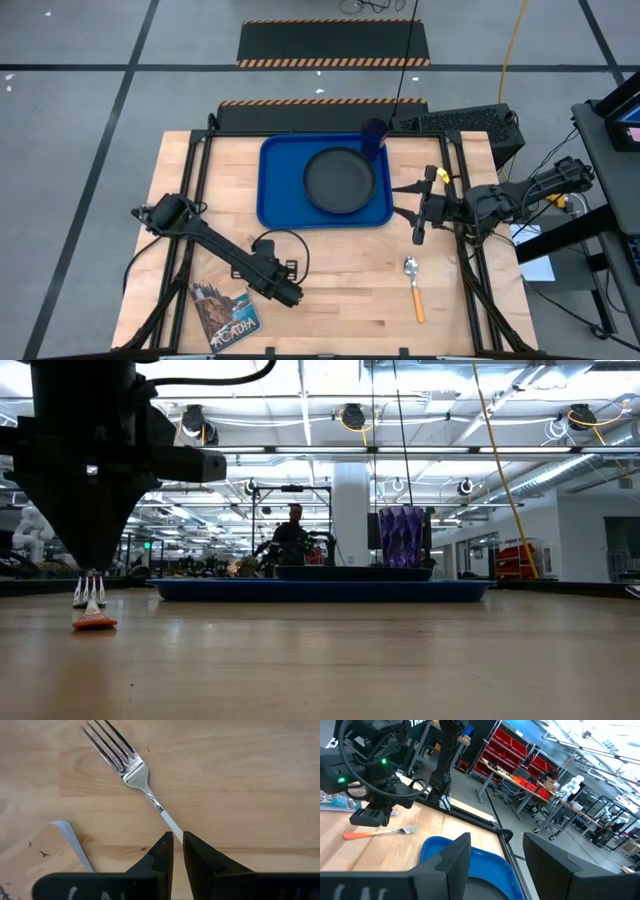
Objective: Pick and place plate/cup/fork/spoon on tray
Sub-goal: Put the orange fork on the blue serving tray to the left of the black plate
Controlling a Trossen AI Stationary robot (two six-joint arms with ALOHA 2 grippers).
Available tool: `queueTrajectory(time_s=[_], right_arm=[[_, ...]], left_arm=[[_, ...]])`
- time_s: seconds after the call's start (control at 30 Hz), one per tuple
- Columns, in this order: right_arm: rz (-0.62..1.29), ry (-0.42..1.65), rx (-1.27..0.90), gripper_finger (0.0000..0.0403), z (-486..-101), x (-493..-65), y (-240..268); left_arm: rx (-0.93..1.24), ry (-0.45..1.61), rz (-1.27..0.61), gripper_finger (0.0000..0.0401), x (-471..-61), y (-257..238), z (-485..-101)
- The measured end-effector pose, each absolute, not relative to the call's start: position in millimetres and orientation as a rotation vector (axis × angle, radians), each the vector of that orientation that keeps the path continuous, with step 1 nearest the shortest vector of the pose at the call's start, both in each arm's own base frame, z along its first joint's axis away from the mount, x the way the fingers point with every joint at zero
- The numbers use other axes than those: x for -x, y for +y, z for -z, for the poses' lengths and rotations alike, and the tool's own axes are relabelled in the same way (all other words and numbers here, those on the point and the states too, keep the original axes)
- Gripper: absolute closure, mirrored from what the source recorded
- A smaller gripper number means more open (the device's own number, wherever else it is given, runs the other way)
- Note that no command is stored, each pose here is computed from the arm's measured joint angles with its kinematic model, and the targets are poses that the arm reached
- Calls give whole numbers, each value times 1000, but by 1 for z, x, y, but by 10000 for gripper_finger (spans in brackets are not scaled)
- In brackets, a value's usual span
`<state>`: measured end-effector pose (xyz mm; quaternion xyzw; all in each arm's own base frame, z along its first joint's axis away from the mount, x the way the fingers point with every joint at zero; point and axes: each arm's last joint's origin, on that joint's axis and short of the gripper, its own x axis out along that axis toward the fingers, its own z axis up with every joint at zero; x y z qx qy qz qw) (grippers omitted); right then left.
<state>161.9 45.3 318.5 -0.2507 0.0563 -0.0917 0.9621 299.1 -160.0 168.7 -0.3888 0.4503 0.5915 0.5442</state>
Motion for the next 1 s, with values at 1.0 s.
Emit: queueTrajectory(time_s=[1.0], right_arm=[[52,87,435,227,-317,-164,50]], left_arm=[[996,941,-1620,274,-301,-151,-141]])
